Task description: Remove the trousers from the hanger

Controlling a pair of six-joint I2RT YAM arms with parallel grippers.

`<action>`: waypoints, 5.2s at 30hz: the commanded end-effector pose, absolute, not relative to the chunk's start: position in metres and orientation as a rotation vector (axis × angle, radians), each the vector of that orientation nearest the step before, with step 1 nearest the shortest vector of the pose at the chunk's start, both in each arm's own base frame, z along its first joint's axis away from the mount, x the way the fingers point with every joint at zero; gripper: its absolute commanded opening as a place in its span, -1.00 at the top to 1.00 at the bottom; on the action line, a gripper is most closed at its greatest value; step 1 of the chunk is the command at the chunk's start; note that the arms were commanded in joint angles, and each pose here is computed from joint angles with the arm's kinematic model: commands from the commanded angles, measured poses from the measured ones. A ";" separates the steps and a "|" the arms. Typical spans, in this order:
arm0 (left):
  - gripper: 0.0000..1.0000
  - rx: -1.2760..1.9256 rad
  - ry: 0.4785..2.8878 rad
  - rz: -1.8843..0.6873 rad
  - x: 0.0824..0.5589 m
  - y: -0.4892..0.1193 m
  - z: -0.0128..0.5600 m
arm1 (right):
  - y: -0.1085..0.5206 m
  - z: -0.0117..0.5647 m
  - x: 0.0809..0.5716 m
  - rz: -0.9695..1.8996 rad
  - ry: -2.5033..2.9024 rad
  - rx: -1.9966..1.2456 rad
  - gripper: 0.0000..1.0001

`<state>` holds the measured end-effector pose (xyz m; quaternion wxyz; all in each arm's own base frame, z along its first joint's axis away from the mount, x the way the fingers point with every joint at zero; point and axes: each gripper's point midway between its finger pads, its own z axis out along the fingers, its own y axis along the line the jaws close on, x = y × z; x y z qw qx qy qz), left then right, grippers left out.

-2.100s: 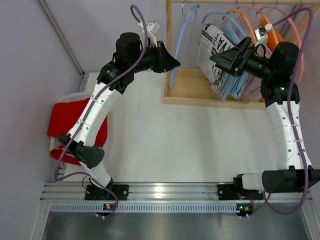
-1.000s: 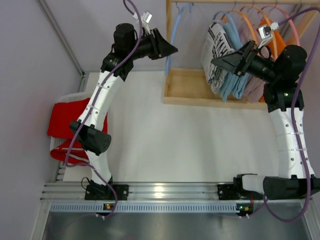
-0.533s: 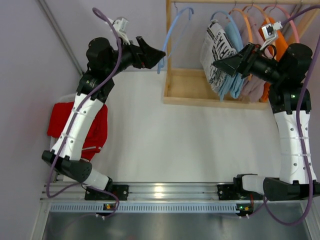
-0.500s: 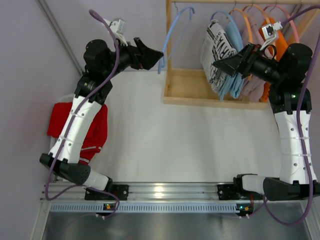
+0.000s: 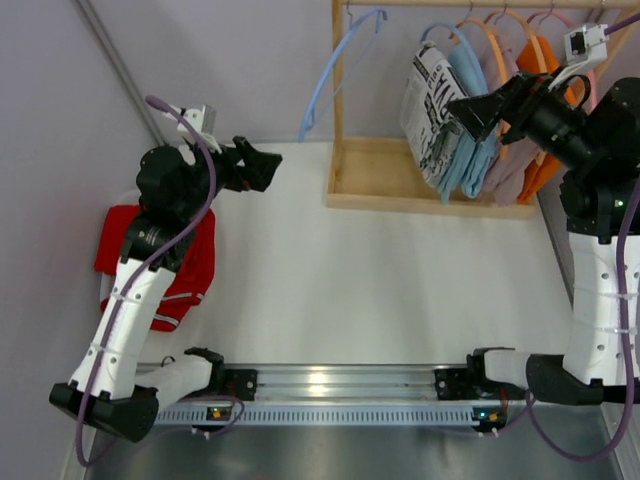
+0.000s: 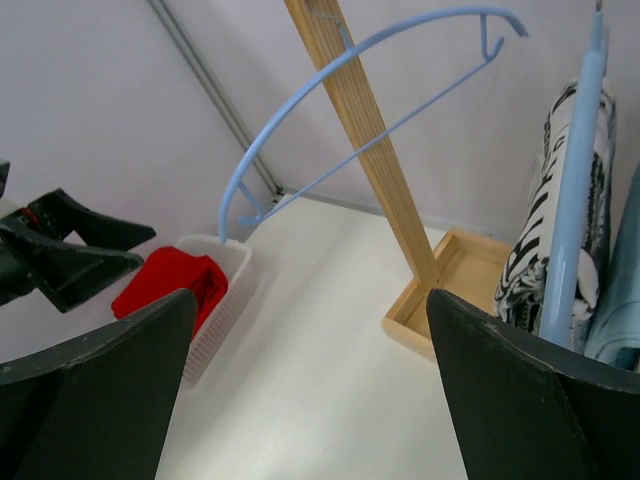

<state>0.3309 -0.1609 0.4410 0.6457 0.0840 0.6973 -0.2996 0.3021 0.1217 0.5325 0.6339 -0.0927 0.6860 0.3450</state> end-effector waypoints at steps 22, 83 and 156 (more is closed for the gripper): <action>-0.97 0.087 1.729 -0.671 0.297 -0.129 0.392 | 0.093 0.536 0.402 0.654 1.535 -0.062 -0.77; -0.97 0.063 1.765 -0.718 0.296 -0.133 0.375 | 0.122 0.491 0.425 0.962 1.640 0.043 0.09; -0.86 0.829 1.215 -0.369 0.234 -0.291 0.340 | 0.170 0.520 0.264 1.424 1.413 -0.046 1.00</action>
